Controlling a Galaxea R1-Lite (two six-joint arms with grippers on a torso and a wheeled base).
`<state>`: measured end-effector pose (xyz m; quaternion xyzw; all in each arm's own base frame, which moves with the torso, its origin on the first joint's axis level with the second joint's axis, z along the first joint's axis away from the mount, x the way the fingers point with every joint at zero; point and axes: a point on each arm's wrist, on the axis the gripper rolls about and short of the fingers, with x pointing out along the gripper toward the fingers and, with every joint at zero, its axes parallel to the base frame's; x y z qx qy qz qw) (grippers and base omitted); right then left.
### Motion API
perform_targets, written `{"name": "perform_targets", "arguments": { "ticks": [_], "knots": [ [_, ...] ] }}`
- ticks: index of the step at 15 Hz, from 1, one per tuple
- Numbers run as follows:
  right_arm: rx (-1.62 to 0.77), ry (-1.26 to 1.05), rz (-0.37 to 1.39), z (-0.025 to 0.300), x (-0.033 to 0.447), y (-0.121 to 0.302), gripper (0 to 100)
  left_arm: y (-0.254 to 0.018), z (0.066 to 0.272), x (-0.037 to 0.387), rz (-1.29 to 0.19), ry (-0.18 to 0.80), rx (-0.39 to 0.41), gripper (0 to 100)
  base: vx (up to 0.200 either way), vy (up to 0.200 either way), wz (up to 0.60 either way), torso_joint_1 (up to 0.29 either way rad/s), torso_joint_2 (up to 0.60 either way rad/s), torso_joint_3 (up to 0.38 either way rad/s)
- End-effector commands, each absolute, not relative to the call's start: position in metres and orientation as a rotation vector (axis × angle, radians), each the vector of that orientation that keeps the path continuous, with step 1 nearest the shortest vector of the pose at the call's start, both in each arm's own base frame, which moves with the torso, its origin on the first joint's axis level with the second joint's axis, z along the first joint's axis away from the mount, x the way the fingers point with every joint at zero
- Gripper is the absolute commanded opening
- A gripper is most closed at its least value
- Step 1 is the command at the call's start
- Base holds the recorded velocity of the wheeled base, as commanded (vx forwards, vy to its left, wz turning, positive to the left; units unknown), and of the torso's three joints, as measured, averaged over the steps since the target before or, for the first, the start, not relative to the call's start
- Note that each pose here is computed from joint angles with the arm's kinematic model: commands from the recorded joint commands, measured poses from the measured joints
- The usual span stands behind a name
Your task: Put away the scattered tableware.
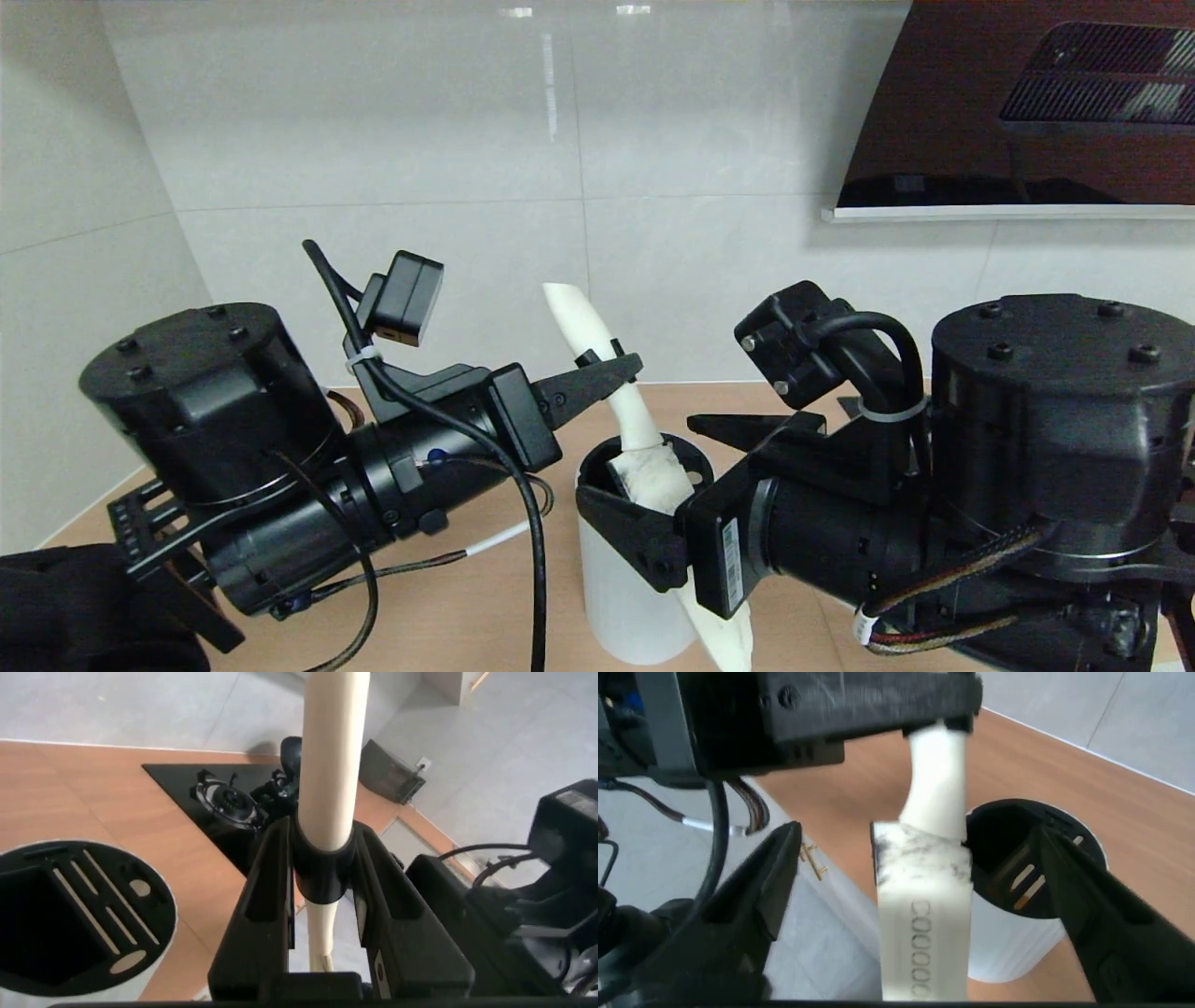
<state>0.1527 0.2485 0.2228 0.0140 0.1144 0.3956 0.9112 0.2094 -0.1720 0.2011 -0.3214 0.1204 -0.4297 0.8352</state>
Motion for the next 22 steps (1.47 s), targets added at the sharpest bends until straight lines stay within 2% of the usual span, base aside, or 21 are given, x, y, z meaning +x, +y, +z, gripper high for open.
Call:
{"name": "perform_targets", "arguments": {
  "ticks": [1,3,4,5,6,7,9,11,13,15,19,22],
  "knots": [
    [0.035,0.228,0.816,0.226,0.151,0.247,100,-0.170,0.209,0.207,-0.908,0.232,-0.686,0,0.000,0.000,0.00,0.000,0.00,0.000],
    [0.063,0.189,0.805,0.239,0.149,0.235,100,-0.169,0.219,0.211,-0.848,0.197,-0.679,0,0.000,0.000,0.00,0.000,0.00,0.000],
    [0.089,0.152,0.764,0.250,0.154,0.220,100,-0.167,0.228,0.216,-0.758,0.144,-0.623,0,0.000,0.000,0.00,0.000,0.00,0.000],
    [0.095,0.141,0.752,0.254,0.156,0.215,100,-0.165,0.232,0.219,-0.721,0.119,-0.602,0,0.000,0.000,0.00,0.000,0.00,0.000],
    [0.113,0.112,0.718,0.263,0.160,0.202,100,-0.162,0.247,0.228,-0.600,0.049,-0.532,0,0.000,0.000,0.00,0.000,0.00,0.000],
    [0.125,0.090,0.680,0.268,0.165,0.191,100,-0.162,0.258,0.234,-0.511,0.026,-0.495,0,0.000,0.000,0.00,0.000,0.00,0.000],
    [0.129,0.077,0.641,0.271,0.169,0.181,100,-0.165,0.269,0.240,-0.445,0.030,-0.389,0,0.000,0.000,0.00,0.000,0.00,0.000],
    [0.131,0.073,0.618,0.272,0.171,0.175,100,-0.166,0.268,0.244,-0.382,0.007,-0.315,0,0.000,0.000,0.00,0.000,0.00,0.000],
    [0.130,0.074,0.602,0.272,0.174,0.172,100,-0.177,0.258,0.245,-0.333,0.019,-0.301,0,0.000,0.000,0.00,0.000,0.00,0.000],
    [0.128,0.078,0.602,0.271,0.174,0.173,100,-0.188,0.256,0.243,-0.312,-0.009,-0.289,0,0.000,0.000,0.00,0.000,0.00,0.000],
    [0.128,0.078,0.601,0.271,0.174,0.172,100,-0.216,0.236,0.245,-0.220,-0.035,-0.203,0,0.000,0.000,0.00,0.000,0.00,0.000],
    [0.127,0.080,0.600,0.270,0.174,0.172,100,-0.219,0.228,0.248,-0.216,-0.053,-0.184,0,0.000,0.000,0.00,0.000,0.00,0.000]
  ]
}}
